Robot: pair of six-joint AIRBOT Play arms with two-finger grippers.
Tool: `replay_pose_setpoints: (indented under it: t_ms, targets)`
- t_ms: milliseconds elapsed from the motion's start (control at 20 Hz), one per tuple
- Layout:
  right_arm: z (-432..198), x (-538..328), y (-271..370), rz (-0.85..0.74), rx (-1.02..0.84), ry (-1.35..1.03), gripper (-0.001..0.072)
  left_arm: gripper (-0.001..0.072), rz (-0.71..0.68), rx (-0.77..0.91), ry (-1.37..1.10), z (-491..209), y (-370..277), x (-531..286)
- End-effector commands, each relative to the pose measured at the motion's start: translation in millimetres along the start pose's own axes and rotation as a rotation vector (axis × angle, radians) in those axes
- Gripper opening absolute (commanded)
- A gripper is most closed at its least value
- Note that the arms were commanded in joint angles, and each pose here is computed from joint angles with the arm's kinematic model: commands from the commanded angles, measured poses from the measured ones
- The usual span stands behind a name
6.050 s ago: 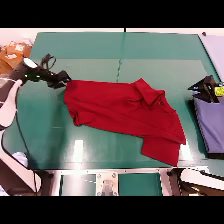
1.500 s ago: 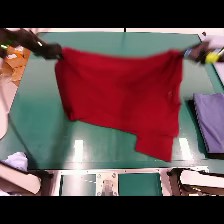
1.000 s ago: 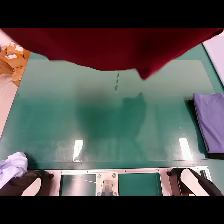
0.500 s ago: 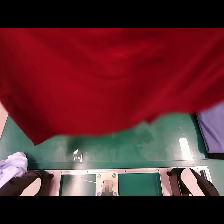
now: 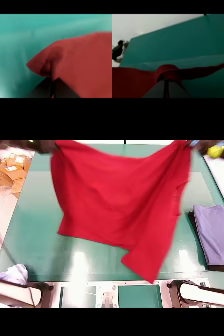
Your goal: Fold the shirts.
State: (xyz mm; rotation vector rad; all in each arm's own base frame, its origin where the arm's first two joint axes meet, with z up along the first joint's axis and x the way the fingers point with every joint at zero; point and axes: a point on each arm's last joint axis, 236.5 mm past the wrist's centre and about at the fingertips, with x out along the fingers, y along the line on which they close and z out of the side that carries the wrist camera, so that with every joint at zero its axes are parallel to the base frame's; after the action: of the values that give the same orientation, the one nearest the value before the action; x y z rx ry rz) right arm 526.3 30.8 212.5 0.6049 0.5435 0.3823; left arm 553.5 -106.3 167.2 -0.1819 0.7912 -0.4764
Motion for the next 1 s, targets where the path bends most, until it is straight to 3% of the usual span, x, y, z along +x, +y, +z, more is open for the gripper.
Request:
replay_pose_setpoints:
  t_ms: [0,150,200,250,300,400,450,500,550,650,950]
  targets:
    - [-87.7,89.3,-85.7,-0.077,0.132,0.21,0.0017,0.0019,-0.064,-0.134,0.155,-59.8,32.2,96.3]
    - [-135.1,121.8,-124.7,-0.086,0.264,0.3,0.0019,0.0022,-0.06,-0.171,0.181,-81.0,44.9,133.5]
    - [-145.4,125.7,-132.4,-0.087,0.303,0.322,0.0075,0.014,-0.059,-0.176,0.176,-81.0,46.0,135.4]
    - [-148.5,123.9,-139.9,-0.092,0.323,0.332,0.0234,0.0556,-0.058,-0.191,0.174,-79.0,46.3,132.7]
    - [-147.2,116.7,-145.2,-0.088,0.338,0.344,0.0252,0.0719,-0.062,-0.221,0.193,-79.2,47.0,125.4]
    - [-135.4,89.3,-150.1,-0.051,0.37,0.384,0.0249,0.0706,-0.09,-0.234,0.285,-88.1,51.6,96.5]
    - [-128.7,70.4,-154.0,-0.034,0.385,0.399,0.0195,0.0452,-0.097,-0.244,0.327,-94.9,56.5,81.4]
    - [-121.2,50.0,-159.2,-0.027,0.401,0.402,0.0153,0.0062,-0.102,-0.255,0.364,-101.8,63.4,65.5]
    - [-115.2,32.8,-162.7,-0.024,0.409,0.404,0.0143,0.0019,-0.101,-0.279,0.385,-105.6,70.2,52.4]
    - [-112.6,-2.3,-169.7,-0.045,0.406,0.428,0.0026,0.0018,-0.091,-0.342,0.421,-112.6,78.1,31.8]
    - [-193.3,-114.8,-208.3,-0.407,0.309,0.526,0.0017,0.0018,-0.008,-0.306,0.571,-177.7,65.5,-28.8]
